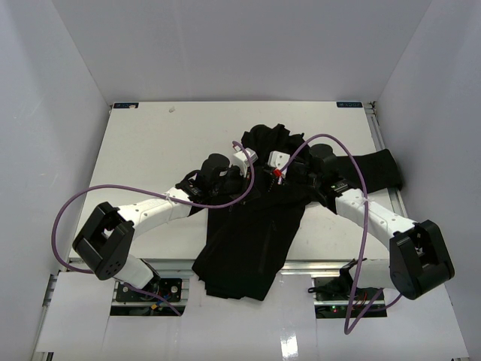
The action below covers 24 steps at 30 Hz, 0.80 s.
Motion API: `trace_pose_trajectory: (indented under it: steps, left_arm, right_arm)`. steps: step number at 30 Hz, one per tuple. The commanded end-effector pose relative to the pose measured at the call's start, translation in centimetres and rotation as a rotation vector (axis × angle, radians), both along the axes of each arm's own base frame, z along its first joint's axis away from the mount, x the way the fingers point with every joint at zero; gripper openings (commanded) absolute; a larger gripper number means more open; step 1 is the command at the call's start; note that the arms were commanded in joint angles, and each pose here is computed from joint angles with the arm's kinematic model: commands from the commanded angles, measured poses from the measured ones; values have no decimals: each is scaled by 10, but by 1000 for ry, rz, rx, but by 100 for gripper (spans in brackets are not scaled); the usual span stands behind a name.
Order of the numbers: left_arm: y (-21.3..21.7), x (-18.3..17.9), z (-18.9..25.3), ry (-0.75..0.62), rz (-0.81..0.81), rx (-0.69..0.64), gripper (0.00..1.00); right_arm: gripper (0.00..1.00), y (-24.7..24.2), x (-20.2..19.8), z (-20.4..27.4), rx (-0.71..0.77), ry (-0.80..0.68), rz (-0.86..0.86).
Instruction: Zip up the jacket
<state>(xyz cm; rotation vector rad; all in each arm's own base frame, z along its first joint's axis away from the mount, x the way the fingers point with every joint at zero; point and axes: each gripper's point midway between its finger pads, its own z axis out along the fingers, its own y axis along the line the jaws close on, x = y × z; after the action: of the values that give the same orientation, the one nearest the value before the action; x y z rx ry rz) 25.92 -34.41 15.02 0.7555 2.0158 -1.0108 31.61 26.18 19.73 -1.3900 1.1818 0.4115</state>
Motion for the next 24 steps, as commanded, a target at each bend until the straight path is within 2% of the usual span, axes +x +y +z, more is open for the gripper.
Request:
trace_pose_trajectory:
  steps: [1, 11, 16, 18, 20, 24]
  left_arm:
    - [3, -9, 8, -2, -23, -19, 0]
    - [4, -11, 9, -4, -23, -22, 0]
    - [5, -11, 12, -11, -23, -28, 0]
    - [5, -11, 12, -12, -23, -29, 0]
    - [4, -11, 13, -14, -22, -31, 0]
    - [4, -11, 10, -11, -24, -25, 0]
  right_arm:
    - [27, 8, 10, 28, 54, -56, 12]
    - [24, 8, 14, 14, 32, -11, -5]
    - [8, 7, 22, 16, 44, 0, -44]
    - [8, 6, 26, 18, 48, 12, -64]
    - [8, 5, 31, 25, 67, 10, -94]
    - [8, 3, 40, 40, 175, 97, -199]
